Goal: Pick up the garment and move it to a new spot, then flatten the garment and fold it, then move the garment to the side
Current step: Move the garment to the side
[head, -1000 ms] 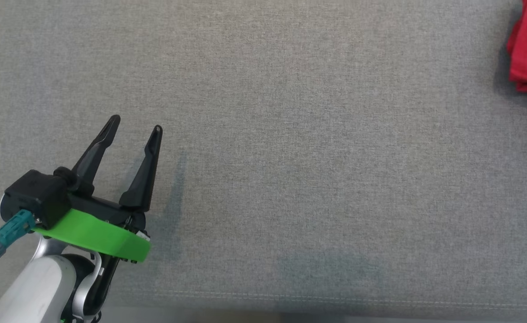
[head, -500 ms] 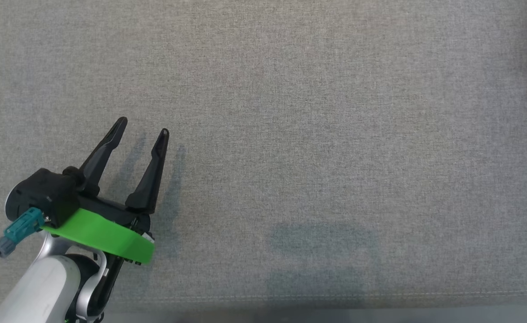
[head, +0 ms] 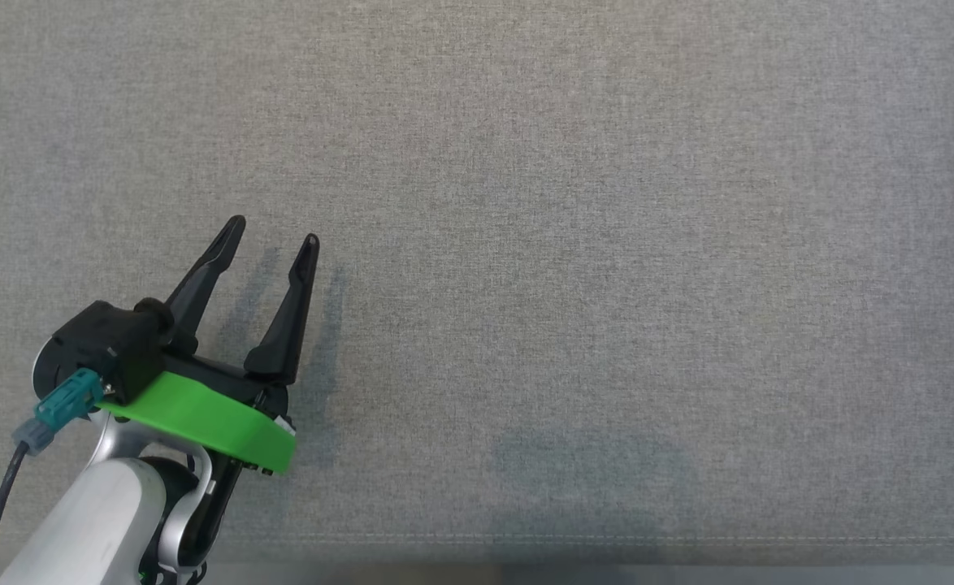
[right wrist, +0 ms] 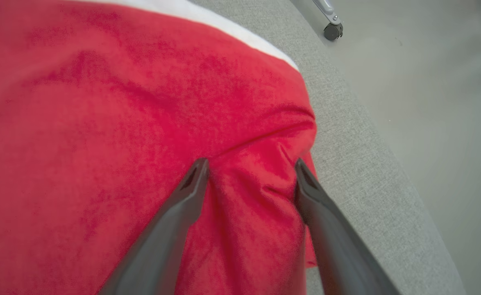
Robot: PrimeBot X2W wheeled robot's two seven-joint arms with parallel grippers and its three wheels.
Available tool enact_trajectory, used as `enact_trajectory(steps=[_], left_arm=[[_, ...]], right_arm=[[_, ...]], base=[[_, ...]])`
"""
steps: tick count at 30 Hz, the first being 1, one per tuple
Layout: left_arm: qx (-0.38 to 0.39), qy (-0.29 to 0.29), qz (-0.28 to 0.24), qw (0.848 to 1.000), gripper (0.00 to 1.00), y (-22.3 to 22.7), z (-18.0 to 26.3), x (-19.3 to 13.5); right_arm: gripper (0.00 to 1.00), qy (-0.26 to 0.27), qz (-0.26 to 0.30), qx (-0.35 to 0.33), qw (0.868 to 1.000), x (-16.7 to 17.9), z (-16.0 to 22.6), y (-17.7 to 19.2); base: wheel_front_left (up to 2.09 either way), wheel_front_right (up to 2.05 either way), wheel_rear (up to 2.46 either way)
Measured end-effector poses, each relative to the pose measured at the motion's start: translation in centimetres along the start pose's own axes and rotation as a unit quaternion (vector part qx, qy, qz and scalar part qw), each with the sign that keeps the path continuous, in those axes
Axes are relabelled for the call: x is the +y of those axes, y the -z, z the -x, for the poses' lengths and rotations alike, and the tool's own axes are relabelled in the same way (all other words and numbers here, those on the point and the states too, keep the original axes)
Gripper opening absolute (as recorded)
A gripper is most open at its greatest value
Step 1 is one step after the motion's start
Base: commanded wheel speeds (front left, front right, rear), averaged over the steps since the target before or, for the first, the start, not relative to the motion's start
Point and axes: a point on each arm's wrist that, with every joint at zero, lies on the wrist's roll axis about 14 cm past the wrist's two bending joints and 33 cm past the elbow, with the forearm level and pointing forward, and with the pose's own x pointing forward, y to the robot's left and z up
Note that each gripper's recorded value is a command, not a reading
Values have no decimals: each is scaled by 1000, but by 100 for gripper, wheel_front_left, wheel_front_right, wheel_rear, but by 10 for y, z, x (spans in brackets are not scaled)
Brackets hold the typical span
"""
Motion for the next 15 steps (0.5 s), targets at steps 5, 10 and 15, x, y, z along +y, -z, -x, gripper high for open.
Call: enact_trajectory(steps=[5, 10, 15], left_arm=[[-12, -3, -3, 1000, 100, -6, 2, -1], [-57, -20, -7, 998, 100, -28, 6, 7], [-94, -60, -35, 993, 100, -47, 19, 29]], right_arm=[[100, 10, 33, -19, 999, -7, 8, 1], [100, -6, 30, -114, 993, 0, 30, -41], [100, -43, 15, -268, 962, 21, 79, -107]], base=[[0, 0, 0], [0, 0, 0], [0, 0, 0]])
